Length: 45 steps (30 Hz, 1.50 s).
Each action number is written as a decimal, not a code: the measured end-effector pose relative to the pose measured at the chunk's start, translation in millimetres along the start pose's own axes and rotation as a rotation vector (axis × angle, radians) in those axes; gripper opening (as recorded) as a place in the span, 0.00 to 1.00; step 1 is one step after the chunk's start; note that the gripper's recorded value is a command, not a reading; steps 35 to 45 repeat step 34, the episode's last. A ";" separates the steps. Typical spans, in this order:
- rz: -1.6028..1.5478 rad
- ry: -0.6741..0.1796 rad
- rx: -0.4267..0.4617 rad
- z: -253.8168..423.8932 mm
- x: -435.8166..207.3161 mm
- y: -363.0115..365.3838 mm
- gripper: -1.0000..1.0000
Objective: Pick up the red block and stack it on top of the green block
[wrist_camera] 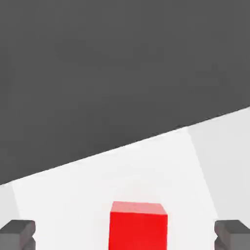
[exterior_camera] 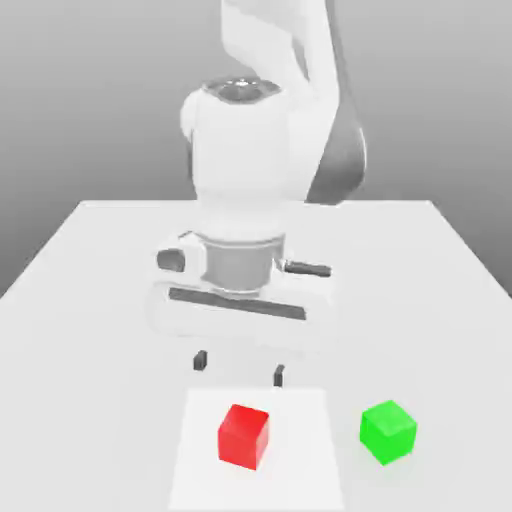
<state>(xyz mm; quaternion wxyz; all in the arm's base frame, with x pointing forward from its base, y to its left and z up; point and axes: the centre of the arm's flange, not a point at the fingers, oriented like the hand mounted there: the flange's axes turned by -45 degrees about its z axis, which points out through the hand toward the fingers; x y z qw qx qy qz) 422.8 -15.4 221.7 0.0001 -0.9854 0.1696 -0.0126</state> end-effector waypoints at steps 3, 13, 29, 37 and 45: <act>0.009 -0.022 -0.003 37.3 -5.1 1.2 0.50; 0.010 -0.024 -0.004 73.2 -7.9 1.8 0.00; -0.486 -0.024 0.001 7.0 -88.4 -168.2 0.00; -0.486 -0.025 0.002 36.4 -89.9 -167.0 1.00; -0.486 -0.025 0.002 36.4 -89.9 -167.0 1.00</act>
